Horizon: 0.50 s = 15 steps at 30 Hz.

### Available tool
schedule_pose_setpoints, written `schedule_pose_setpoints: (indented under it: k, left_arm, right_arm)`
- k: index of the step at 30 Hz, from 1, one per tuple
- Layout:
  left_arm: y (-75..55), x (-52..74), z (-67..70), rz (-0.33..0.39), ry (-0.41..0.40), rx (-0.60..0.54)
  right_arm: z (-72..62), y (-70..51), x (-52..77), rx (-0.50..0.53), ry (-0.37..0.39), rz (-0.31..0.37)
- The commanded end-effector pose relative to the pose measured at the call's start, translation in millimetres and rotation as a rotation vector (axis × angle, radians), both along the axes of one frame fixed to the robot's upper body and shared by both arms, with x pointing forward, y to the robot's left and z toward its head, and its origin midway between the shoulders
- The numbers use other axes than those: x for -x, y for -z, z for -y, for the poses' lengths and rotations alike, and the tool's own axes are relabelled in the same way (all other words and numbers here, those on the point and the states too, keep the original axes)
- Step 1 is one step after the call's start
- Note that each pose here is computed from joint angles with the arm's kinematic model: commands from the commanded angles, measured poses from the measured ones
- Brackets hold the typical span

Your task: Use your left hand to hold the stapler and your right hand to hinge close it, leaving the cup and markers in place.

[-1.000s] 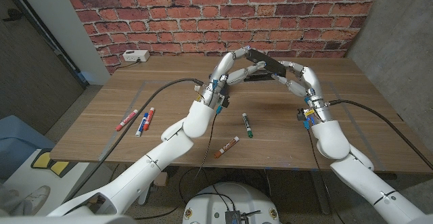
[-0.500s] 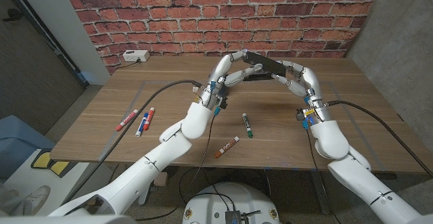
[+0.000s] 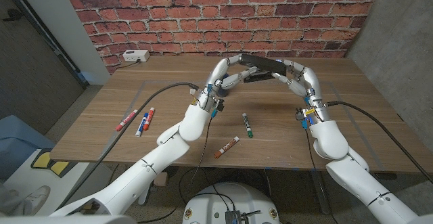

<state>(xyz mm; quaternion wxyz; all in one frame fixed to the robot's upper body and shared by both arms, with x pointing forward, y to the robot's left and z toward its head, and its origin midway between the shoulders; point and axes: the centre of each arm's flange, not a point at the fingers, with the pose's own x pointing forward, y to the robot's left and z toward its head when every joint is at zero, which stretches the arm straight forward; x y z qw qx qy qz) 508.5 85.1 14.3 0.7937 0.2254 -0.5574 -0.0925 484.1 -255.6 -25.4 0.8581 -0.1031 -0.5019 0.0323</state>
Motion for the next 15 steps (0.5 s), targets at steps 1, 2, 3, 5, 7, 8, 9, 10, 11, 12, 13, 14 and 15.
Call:
schedule_pose_setpoints:
  k: [1, 2, 3, 5, 7, 8, 9, 10, 11, 12, 13, 14, 15]
  left_arm:
    - [6.3, 0.9, -7.5, -0.021, -0.012, 0.024]
    - [6.7, 0.9, -8.1, -0.023, -0.012, 0.025]
    - [7.1, 1.0, -8.6, -0.025, -0.012, 0.027]
    - [7.4, 1.2, -9.5, -0.026, -0.013, 0.026]
    - [7.7, 1.7, -10.2, -0.025, -0.014, 0.028]
    - [7.8, 1.9, -10.6, -0.025, -0.014, 0.029]
    - [8.0, 2.0, -11.0, -0.025, -0.014, 0.029]
    - [8.2, 2.1, -11.5, -0.025, -0.012, 0.03]
    - [8.6, 2.2, -11.8, -0.025, -0.011, 0.031]
    - [8.9, 2.3, -12.3, -0.024, -0.009, 0.03]
    - [9.4, 2.4, -12.7, -0.023, -0.006, 0.032]
    - [9.9, 2.5, -13.1, -0.024, -0.005, 0.037]
    - [10.1, 2.7, -13.7, -0.023, -0.005, 0.039]
  right_arm:
    - [1.2, 1.3, 0.9, -0.024, -0.012, -0.008]
    - [1.4, 1.4, 1.1, -0.025, -0.011, -0.008]
    - [1.6, 1.5, 1.2, -0.024, -0.011, -0.008]
    - [2.0, 1.5, 1.3, -0.029, -0.013, -0.01]
    - [2.5, 1.5, 1.2, -0.03, -0.013, -0.012]
    - [2.7, 1.6, 1.1, -0.033, -0.014, -0.013]
    - [3.0, 1.6, 0.9, -0.033, -0.014, -0.014]
    - [3.2, 1.5, 0.7, -0.032, -0.015, -0.014]
    - [3.4, 1.5, 0.6, -0.037, -0.016, -0.015]
    - [3.6, 1.4, 0.6, -0.038, -0.018, -0.016]
    - [3.8, 1.4, 0.7, -0.035, -0.017, -0.015]
    - [4.1, 1.3, 0.7, -0.037, -0.017, -0.014]
    - [4.3, 1.2, 0.8, -0.037, -0.018, -0.015]
